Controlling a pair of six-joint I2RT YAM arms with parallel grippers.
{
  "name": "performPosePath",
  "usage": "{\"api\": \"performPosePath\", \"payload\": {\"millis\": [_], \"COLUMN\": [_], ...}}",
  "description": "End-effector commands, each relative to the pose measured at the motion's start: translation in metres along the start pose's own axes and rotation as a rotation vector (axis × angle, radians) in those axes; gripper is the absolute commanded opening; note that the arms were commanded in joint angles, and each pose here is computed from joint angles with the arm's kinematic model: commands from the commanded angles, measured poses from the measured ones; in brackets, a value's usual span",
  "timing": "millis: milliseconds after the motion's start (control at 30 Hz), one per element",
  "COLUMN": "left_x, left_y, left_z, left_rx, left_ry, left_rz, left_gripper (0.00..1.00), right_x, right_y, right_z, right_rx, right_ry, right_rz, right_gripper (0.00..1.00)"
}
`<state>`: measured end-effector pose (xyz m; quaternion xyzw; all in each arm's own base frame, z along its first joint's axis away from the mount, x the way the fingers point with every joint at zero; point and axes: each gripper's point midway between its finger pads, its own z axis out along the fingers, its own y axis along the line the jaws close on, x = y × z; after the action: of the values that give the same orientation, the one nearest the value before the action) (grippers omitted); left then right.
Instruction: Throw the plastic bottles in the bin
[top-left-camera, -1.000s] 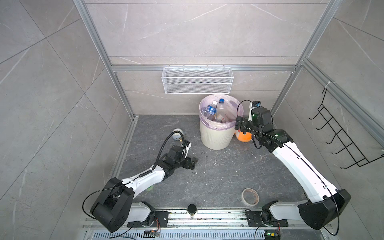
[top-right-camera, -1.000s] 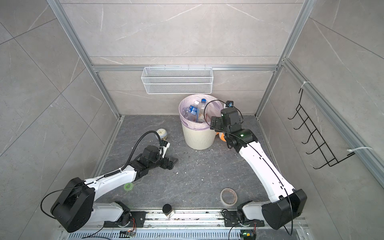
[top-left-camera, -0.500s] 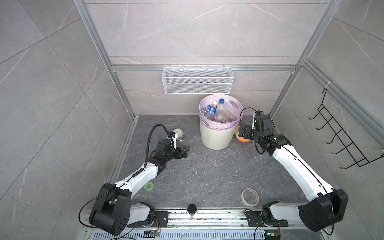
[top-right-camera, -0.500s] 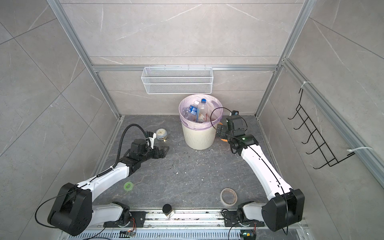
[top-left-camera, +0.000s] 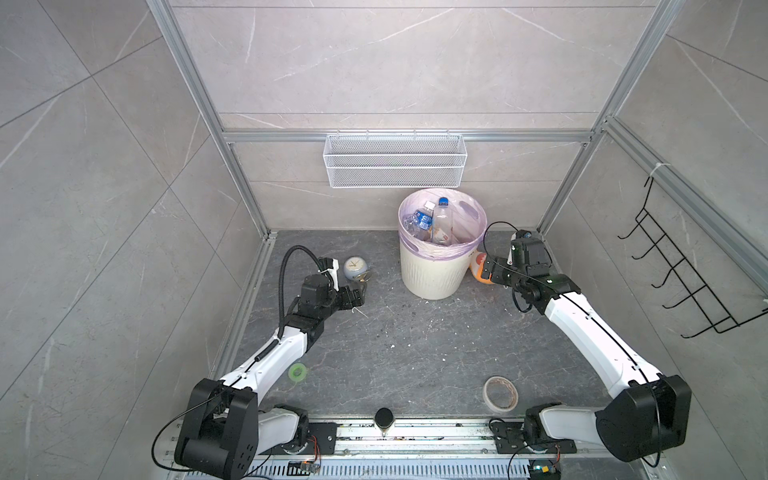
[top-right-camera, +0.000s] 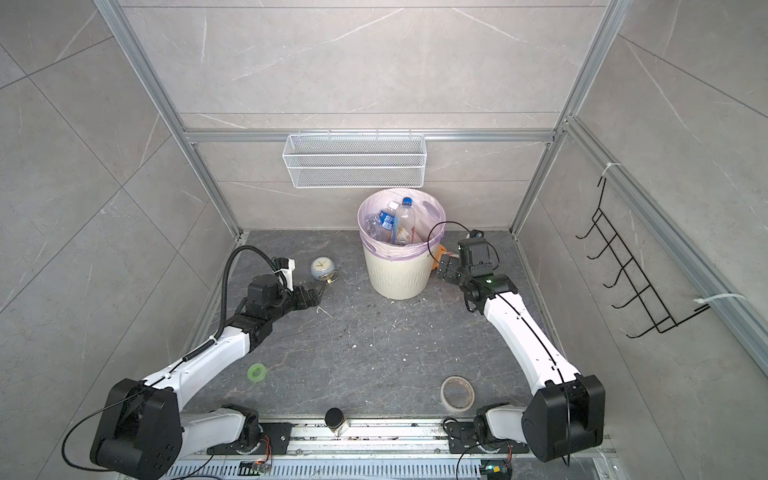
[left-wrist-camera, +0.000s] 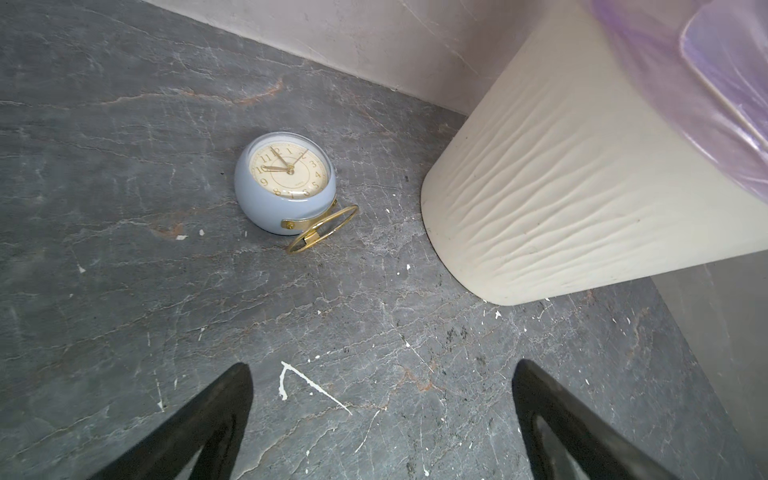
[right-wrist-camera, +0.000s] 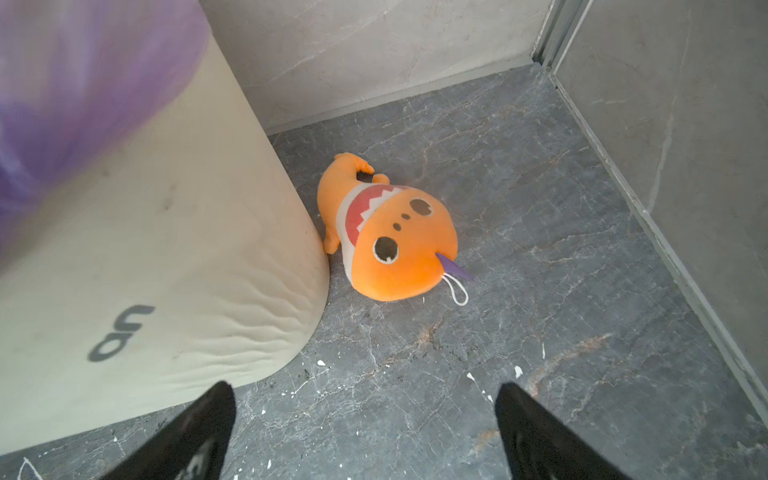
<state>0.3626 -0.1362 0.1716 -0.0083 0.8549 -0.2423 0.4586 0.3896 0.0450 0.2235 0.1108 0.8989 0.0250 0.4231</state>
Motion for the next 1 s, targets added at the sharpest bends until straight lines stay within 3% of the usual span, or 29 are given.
{"api": "performPosePath", "payload": {"millis": [0, 167, 300, 467, 667, 967], "left_x": [-0.038, -0.045, -0.049, -0.051, -0.049, -0.017], "left_y": [0.003, 0.031, 0.047, 0.062, 0.055, 0.082], "left_z": [-0.014, -0.025, -0.037, -0.052, -0.077, -0.071], "left_rx": [-0.052, -0.217, -0.308, -0.415, -0.362, -0.442], "left_ry": [-0.112, -0.14, -0.204, -0.216, -0.388, -0.358], "left_rz": [-0.021, -0.038, 0.014, 0.105, 0.274, 0.416], "left_gripper": [1.0, 1.0, 1.0, 1.0, 1.0, 1.0], "right_x": [0.007, 0.019, 0.025, 0.028, 0.033, 0.026], "right_y": [-0.006, -0.019, -0.028, -0.033, -0.034, -0.008], "right_z": [0.007, 0.017, 0.024, 0.025, 0.026, 0.003], "right_rx": [0.016, 0.048, 0.061, 0.06, 0.036, -0.092], "right_ry": [0.004, 0.042, 0.066, 0.008, -0.049, -0.244], "right_rz": [0.029, 0.059, 0.088, 0.095, 0.055, -0.054], "right_gripper": [1.0, 0.99, 1.0, 1.0, 1.0, 0.99]}}
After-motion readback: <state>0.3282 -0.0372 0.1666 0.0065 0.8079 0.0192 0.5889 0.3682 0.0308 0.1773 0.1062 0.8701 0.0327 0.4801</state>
